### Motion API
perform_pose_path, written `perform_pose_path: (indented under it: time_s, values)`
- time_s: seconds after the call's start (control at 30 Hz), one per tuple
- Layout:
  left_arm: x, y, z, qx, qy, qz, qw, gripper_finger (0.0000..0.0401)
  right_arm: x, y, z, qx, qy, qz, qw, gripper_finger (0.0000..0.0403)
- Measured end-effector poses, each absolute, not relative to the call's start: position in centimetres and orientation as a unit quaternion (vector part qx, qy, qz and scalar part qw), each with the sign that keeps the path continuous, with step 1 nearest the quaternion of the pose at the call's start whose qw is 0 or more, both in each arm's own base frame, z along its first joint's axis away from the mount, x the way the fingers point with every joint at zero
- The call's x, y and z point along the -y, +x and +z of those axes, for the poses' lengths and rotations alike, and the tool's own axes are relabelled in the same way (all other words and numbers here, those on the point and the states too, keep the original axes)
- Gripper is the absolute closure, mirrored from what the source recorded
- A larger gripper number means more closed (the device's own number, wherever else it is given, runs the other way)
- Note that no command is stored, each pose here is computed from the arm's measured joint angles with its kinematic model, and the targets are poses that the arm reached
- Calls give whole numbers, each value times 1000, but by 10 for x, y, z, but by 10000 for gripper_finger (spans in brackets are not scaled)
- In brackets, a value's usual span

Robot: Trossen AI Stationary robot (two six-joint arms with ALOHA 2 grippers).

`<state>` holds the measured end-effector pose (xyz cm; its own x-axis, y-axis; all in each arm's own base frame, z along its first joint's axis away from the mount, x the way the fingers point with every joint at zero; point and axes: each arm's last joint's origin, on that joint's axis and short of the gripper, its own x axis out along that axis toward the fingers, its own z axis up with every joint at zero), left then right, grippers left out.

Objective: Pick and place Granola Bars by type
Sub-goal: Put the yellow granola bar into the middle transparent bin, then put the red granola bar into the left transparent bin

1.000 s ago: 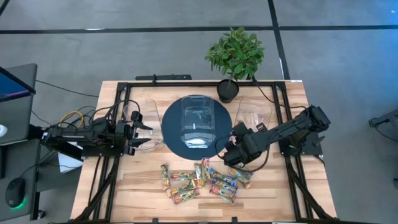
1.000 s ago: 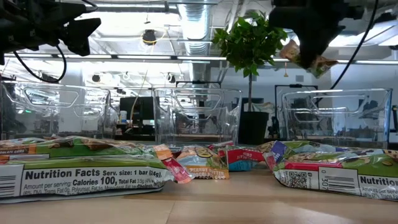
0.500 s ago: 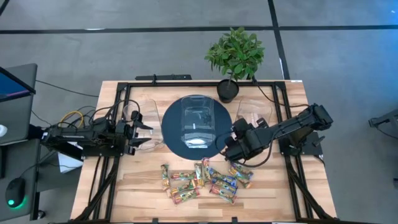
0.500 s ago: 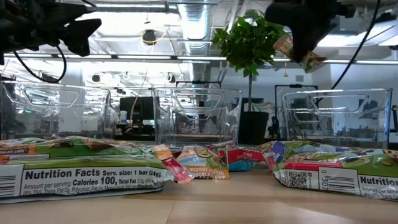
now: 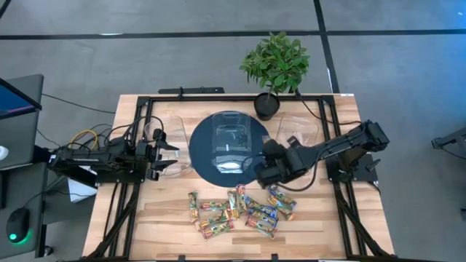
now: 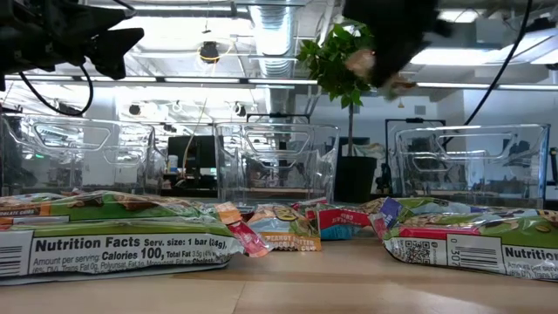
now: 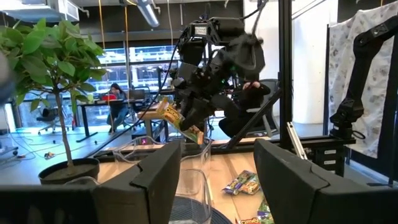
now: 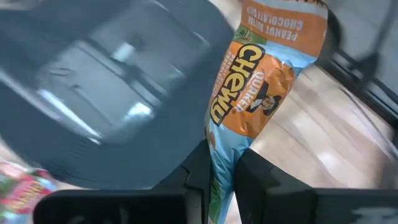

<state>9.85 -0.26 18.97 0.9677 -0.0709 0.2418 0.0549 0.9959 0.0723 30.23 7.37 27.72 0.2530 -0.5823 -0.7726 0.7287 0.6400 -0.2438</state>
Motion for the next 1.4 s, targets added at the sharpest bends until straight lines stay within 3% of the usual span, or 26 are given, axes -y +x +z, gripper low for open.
perform_pose_path:
  time_s: [0.33,0.67,0.93,1.4]
  values:
    - [2,99,190,123,43,-16,991,202,-15,364,295,-341,94,-291,889,363]
    - [2,99,190,123,49,-14,991,202,52,390,249,-390,160,-272,865,363]
    - [1,99,189,121,48,-8,991,202,63,394,238,-406,161,-268,859,357]
    - [1,99,189,120,48,-7,992,202,54,389,250,-412,110,-243,872,208]
